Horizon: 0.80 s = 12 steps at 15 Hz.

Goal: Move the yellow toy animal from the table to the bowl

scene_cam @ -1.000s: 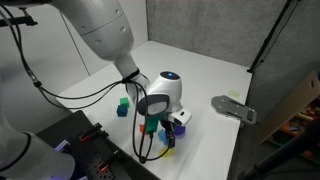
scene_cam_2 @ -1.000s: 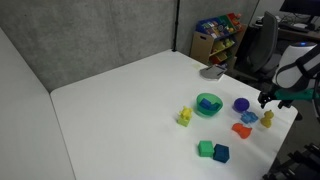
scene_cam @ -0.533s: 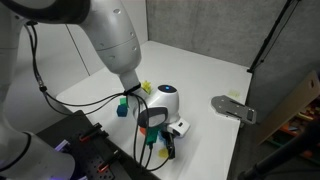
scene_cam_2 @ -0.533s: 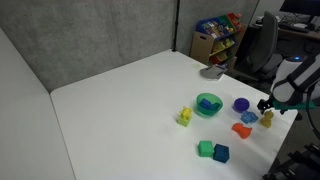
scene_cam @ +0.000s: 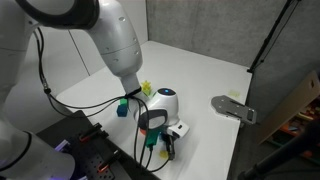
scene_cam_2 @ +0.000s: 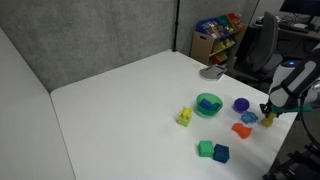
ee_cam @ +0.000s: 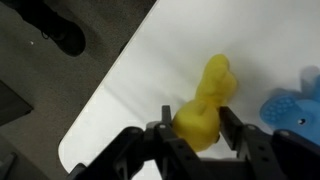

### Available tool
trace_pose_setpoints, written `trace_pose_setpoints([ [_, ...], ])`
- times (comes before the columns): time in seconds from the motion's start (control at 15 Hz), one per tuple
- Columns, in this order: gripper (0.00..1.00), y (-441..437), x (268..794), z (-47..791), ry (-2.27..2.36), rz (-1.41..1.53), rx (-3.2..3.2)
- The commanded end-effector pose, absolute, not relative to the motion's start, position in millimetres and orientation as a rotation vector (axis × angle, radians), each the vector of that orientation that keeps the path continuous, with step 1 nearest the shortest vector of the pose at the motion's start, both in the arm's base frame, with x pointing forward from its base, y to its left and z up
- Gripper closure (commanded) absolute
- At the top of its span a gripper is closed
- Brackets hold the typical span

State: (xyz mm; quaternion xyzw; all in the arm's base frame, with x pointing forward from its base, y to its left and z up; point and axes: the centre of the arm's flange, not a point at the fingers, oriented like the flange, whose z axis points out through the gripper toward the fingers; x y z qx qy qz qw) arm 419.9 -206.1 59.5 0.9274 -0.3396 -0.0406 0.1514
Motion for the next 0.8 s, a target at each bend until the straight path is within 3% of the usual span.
trace_pose_setpoints([
  [0.0,0.8,-203.7,428.4,77.7,-0.995,-0.077,2.641],
  [0.2,0.84,-204.3,436.7,99.7,-1.001,-0.068,2.644],
  [0.73,0.84,-192.4,492.1,171.9,-1.072,-0.031,2.692],
])
